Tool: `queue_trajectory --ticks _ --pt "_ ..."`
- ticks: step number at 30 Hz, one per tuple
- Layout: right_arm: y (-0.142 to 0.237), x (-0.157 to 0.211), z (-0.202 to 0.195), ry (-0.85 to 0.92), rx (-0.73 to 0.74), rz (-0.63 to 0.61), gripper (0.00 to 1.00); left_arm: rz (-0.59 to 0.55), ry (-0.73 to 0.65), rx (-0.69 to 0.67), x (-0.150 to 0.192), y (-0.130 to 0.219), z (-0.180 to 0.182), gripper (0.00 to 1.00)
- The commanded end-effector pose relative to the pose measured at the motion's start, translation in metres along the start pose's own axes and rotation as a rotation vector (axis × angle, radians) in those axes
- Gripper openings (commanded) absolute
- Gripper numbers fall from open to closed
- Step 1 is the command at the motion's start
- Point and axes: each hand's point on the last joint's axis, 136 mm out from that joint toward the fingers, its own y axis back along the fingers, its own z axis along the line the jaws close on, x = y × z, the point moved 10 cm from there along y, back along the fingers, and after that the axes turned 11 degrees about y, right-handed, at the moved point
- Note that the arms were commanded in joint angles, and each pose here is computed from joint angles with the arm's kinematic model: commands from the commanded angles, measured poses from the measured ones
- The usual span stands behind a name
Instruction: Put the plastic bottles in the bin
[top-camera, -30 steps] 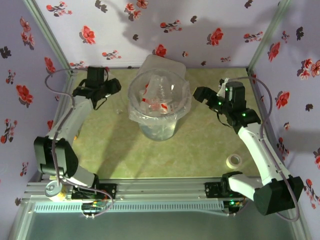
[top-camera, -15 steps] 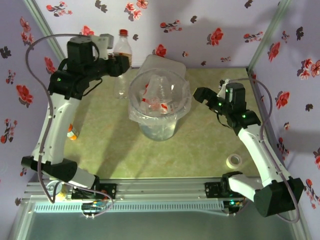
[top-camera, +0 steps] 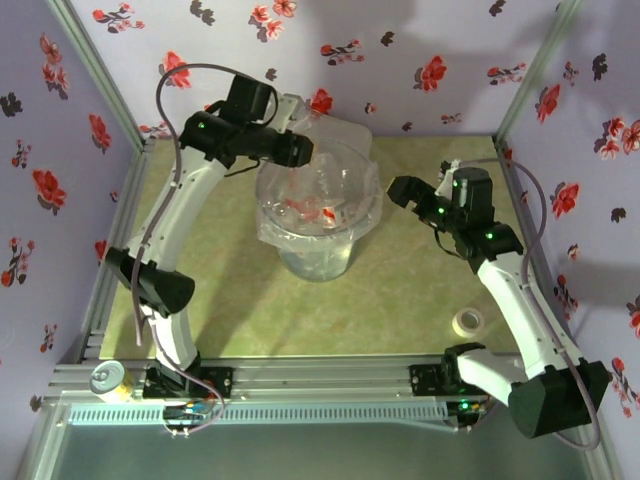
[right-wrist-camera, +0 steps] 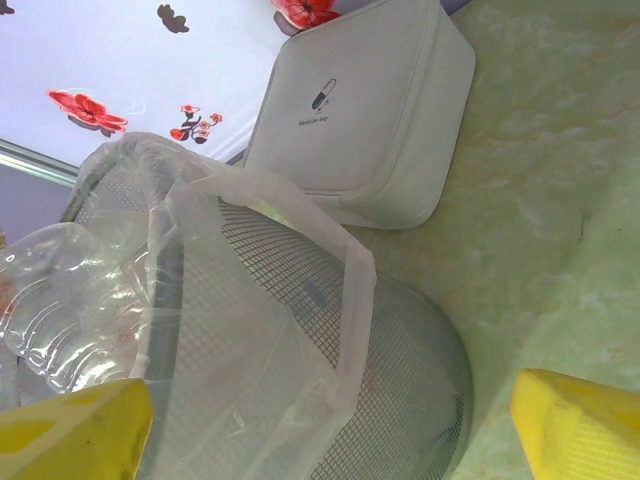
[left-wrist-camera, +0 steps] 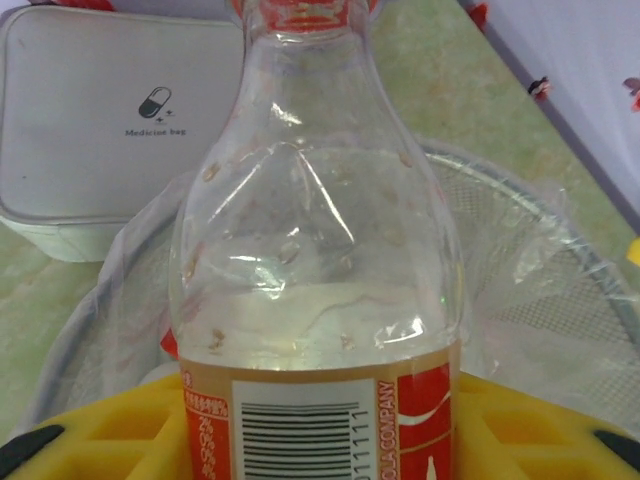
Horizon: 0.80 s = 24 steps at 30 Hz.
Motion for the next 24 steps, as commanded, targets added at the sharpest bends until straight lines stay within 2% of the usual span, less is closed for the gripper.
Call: queue_trajectory --ticks 1,6,8,10,16,19,24 --pt "0.001 0.001 -0.003 0.004 0.009 -0.005 0.93 0.046 -0.056 -0.092 0.008 0.007 0.002 0.48" --pt "-0.005 0.001 -0.004 -0.003 0.002 0.0 0.93 0.031 -0.063 -0.088 0.007 0.01 0.0 0.76" --pt "-0.006 0.001 -0.004 -0.007 -0.004 0.003 0.93 0.001 -0.062 -0.071 0.003 0.015 -0.003 0.83" --pt "-0.007 0.001 -0.004 -0.007 -0.006 0.003 0.93 -0.037 -0.064 -0.06 -0.001 0.02 -0.006 0.85" --pt "-0.006 0.002 -0.005 -0.004 0.002 0.007 0.93 -0.154 -0.074 -0.106 -0.014 0.031 -0.006 0.85" --pt "-0.005 0.002 -0.005 -0.003 0.002 0.006 0.93 -0.185 -0.078 -0.147 -0.019 0.026 -0.002 0.8" --pt "-0.004 0.004 -0.005 0.0 0.006 0.01 0.93 -0.116 -0.065 -0.177 -0.012 0.008 0.004 0.55"
